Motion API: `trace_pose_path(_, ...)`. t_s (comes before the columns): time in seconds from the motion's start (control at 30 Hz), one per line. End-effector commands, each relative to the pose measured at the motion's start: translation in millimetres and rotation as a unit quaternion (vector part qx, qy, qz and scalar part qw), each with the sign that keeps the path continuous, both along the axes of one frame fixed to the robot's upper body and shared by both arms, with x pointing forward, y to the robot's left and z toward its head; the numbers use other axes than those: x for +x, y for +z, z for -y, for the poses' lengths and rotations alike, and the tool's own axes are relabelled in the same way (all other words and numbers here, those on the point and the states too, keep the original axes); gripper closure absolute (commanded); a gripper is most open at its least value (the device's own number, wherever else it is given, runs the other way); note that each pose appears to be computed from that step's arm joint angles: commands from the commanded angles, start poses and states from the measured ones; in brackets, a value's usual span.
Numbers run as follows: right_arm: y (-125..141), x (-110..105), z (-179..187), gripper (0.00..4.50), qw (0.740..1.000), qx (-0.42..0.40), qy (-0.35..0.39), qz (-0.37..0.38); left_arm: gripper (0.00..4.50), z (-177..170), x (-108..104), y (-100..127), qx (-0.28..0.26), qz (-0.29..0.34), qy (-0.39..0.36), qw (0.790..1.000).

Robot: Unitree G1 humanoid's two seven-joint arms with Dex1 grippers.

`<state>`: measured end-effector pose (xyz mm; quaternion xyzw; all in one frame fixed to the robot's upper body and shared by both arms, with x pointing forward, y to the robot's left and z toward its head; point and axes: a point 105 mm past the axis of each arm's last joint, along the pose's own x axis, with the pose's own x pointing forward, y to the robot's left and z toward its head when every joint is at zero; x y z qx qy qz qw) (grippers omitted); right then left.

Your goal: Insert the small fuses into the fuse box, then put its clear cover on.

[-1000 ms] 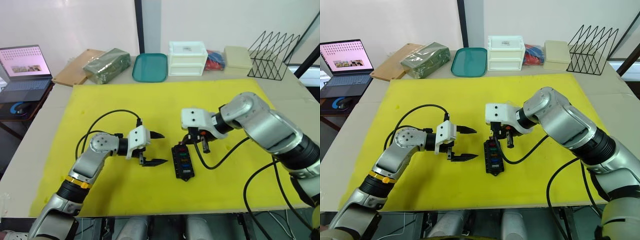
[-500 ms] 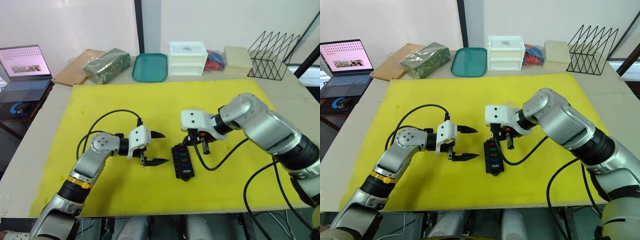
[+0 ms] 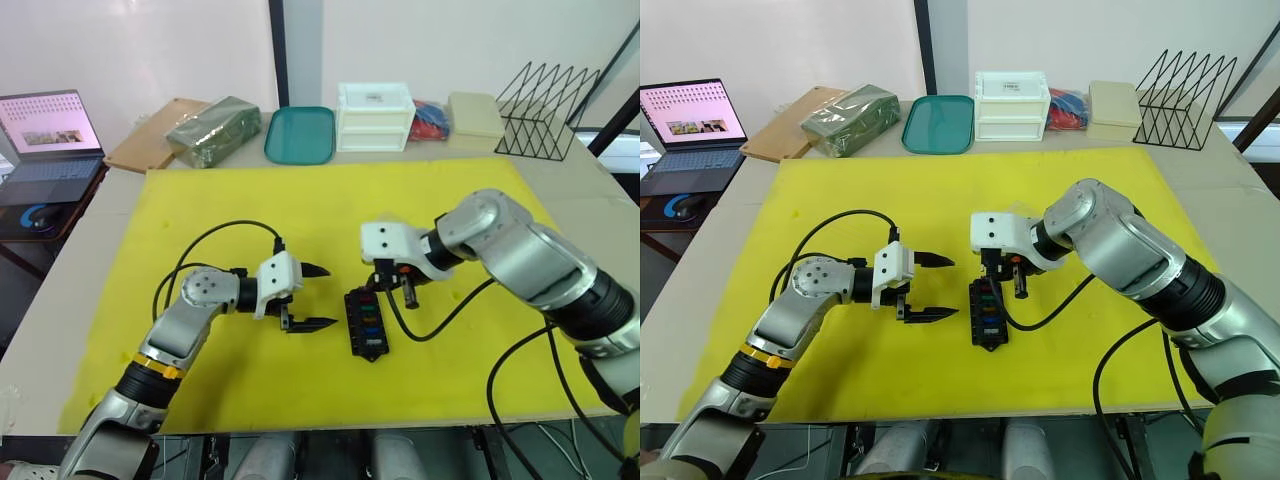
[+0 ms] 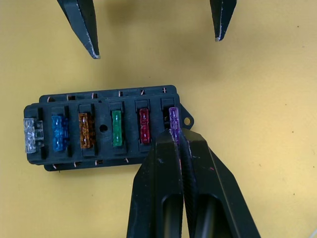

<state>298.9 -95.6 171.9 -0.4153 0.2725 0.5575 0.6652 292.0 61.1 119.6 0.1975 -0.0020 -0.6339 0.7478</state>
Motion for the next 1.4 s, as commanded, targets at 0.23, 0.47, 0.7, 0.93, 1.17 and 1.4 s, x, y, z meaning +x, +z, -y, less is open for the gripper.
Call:
trace_pose_path(0.23, -4.6, -2.2, -2.9, 4.47, 1.000, -0.010, 0.011, 0.005, 0.00, 3.8, -5.4, 5.2, -0.006, 0.015, -0.007, 1.000)
trace_pose_path(0.47, -0.3, -5.0, -5.4, 4.47, 1.000, -0.013, 0.024, 0.015, 0.00, 4.7, -4.7, 5.0, -0.006, 0.015, -0.007, 1.000)
trace_pose_path(0.7, 17.8, -2.3, -6.8, 4.47, 0.999, -0.001, 0.025, 0.028, 0.00, 4.8, -3.5, 4.5, -0.005, 0.015, -0.007, 1.000)
trace_pose_path(0.93, 19.2, -3.3, -7.0, 4.47, 0.999, -0.002, 0.031, 0.027, 0.00, 4.2, -2.9, 4.2, -0.004, 0.015, -0.005, 1.000)
trace_pose_path(1.17, 12.8, -2.9, -6.3, 4.47, 0.999, -0.007, 0.030, 0.022, 0.00, 3.9, -2.8, 4.5, -0.004, 0.016, -0.004, 1.000)
trace_pose_path(1.4, 4.0, 1.2, -1.0, 4.47, 0.999, -0.019, 0.024, 0.020, 0.00, 3.4, -3.0, 4.0, -0.005, 0.016, -0.002, 1.000)
